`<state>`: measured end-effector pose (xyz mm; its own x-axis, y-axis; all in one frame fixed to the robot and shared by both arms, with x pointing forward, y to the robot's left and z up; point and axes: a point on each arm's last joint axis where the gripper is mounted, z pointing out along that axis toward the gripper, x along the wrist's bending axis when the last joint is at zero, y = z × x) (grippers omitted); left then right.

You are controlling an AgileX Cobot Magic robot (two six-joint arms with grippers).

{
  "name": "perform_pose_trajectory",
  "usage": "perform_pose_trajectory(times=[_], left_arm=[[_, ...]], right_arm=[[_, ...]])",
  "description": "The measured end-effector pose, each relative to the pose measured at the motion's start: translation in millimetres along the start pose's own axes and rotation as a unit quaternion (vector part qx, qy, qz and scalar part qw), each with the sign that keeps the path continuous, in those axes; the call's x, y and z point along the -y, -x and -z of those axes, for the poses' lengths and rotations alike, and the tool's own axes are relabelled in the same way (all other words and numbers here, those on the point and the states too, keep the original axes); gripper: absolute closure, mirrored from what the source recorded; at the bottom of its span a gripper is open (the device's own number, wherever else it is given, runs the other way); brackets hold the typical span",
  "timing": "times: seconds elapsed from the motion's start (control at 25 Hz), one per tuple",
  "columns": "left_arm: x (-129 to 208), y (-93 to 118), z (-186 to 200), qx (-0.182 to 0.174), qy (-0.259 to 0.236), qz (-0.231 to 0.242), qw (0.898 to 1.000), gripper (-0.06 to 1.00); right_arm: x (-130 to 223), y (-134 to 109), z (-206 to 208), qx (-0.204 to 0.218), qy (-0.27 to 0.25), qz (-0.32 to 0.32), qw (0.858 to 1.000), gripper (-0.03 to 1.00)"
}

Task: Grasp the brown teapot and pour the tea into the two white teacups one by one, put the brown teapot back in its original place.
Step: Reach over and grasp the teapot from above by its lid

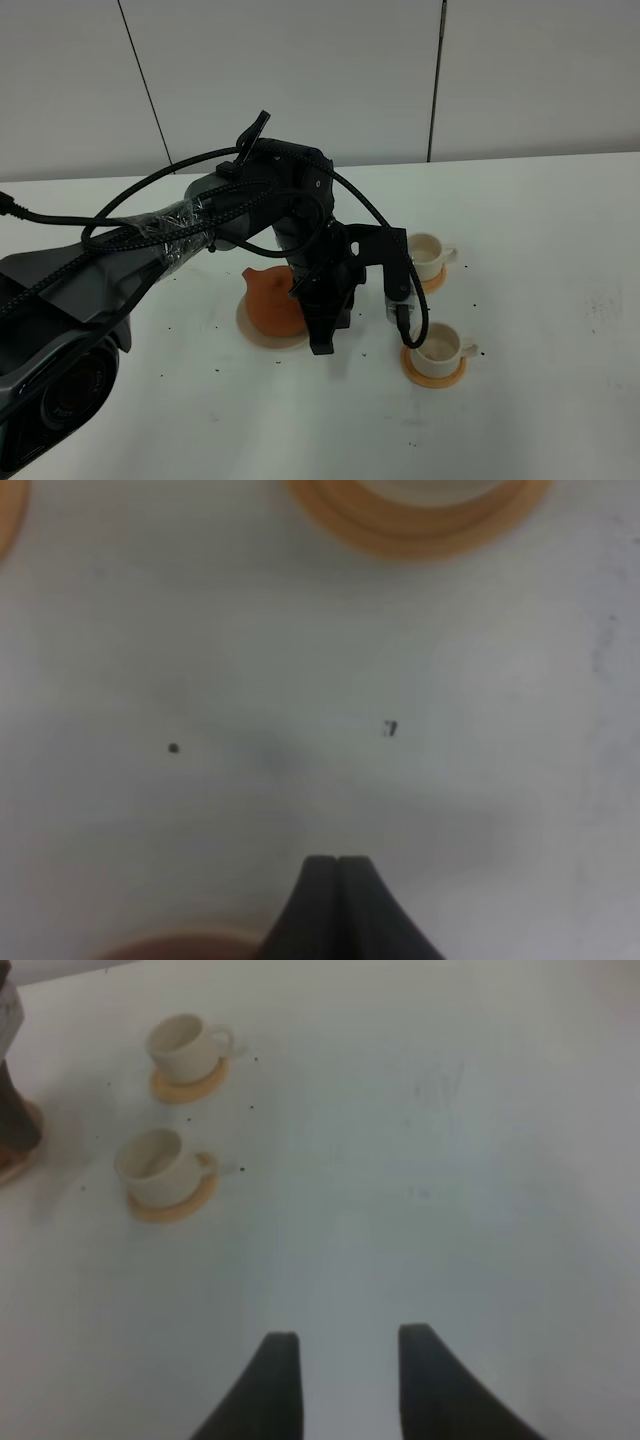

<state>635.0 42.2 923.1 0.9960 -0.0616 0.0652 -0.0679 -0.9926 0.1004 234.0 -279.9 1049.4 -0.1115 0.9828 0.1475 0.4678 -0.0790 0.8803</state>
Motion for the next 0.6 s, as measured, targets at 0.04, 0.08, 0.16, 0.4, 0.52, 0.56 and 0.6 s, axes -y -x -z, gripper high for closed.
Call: perform_pose_trajectory(times=[0.04,0.08,0.16,0.4,0.52,0.56,0.6], left_arm=[[-0.1,-0.6,0.0,-0.003,0.001,0.000,1.000,0.92],[-0.2,-1.2,0.0,-0.007,0.001,-0.001,1.000,0.92],[-0.2,-2.7,0.1,-0.013,0.004,0.000,1.000,0.92],[0.0,-3.4,0.1,-0.017,0.003,0.009,1.000,0.92],[1.7,-0.2,0.1,0.000,-0.007,0.009,1.000,0.92],[2.2,0.8,0.1,0.006,-0.010,0.009,1.000,0.92],[2.5,1.5,0.1,0.009,-0.012,0.009,1.000,0.92]], right_arm=[[0.0,0.0,0.0,0.000,0.000,0.000,1.000,0.73],[0.0,0.0,0.0,0.000,0.000,0.000,1.000,0.73],[0.0,0.0,0.0,0.000,0.000,0.000,1.000,0.73],[0.0,0.0,0.0,0.000,0.000,0.000,1.000,0.73],[0.0,0.0,0.0,0.000,0.000,0.000,1.000,0.73],[0.0,0.0,0.0,0.000,0.000,0.000,1.000,0.73],[0.0,0.0,0.0,0.000,0.000,0.000,1.000,0.73]])
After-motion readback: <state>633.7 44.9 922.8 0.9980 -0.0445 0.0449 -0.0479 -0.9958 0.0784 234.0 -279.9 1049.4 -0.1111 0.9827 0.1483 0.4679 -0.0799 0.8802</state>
